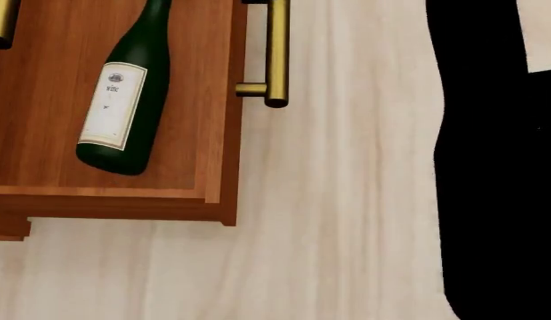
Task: Put the wine bottle in the bottom drawer of the cabinet.
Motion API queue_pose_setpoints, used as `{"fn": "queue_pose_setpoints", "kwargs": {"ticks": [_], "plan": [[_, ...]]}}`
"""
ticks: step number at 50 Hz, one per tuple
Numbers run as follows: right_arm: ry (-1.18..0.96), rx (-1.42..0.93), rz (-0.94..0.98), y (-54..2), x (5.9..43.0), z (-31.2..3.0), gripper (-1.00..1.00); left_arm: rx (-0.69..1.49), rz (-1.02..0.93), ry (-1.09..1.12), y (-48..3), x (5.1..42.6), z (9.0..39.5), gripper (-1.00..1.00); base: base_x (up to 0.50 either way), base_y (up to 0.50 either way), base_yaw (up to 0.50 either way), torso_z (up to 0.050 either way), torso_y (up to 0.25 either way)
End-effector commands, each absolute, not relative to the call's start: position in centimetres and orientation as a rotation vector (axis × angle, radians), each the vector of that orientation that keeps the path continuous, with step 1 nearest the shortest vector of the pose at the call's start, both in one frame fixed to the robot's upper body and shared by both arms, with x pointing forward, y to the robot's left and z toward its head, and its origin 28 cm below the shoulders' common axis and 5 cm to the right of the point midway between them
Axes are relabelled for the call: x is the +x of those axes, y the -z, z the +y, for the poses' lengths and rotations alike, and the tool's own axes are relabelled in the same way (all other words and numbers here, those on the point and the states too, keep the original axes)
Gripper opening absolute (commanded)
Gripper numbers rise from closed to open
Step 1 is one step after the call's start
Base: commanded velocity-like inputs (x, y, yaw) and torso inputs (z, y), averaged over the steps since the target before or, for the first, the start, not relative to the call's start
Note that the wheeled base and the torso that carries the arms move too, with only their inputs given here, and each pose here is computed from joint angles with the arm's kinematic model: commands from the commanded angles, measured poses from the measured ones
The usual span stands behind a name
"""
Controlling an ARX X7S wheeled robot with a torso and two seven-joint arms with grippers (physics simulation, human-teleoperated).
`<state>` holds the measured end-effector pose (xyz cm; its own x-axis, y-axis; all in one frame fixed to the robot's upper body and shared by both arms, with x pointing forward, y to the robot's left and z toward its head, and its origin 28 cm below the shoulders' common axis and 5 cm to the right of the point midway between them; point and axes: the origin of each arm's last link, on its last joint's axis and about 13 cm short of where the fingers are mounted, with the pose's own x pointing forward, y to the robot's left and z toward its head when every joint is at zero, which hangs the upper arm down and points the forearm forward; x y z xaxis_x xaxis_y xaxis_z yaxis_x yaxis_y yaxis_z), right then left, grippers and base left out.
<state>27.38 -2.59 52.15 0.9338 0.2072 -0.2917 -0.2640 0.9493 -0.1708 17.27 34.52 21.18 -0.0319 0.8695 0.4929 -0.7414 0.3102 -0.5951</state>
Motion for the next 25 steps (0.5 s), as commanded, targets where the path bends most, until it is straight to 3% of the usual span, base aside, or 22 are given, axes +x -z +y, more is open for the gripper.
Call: {"fn": "queue_pose_setpoints", "kwargs": {"ticks": [1, 16, 25], "plan": [[-0.149, -0.195, 0.184, -54.2, 24.2, -3.6, 1.00, -0.168, -0.935, -1.297, -21.1, 17.3, 34.5, 1.00, 0.00, 0.00, 0.00, 0.000, 0.000], [-0.130, -0.212, 0.154, -54.5, 18.2, -5.2, 1.00, -0.167, -0.928, -1.295, -21.7, 17.4, 34.5, 1.00, 0.00, 0.00, 0.00, 0.000, 0.000], [-0.138, -0.217, 0.137, -54.3, 17.6, -6.7, 1.00, -0.166, -0.923, -1.299, -21.8, 17.4, 34.6, 1.00, 0.00, 0.00, 0.00, 0.000, 0.000]]}}
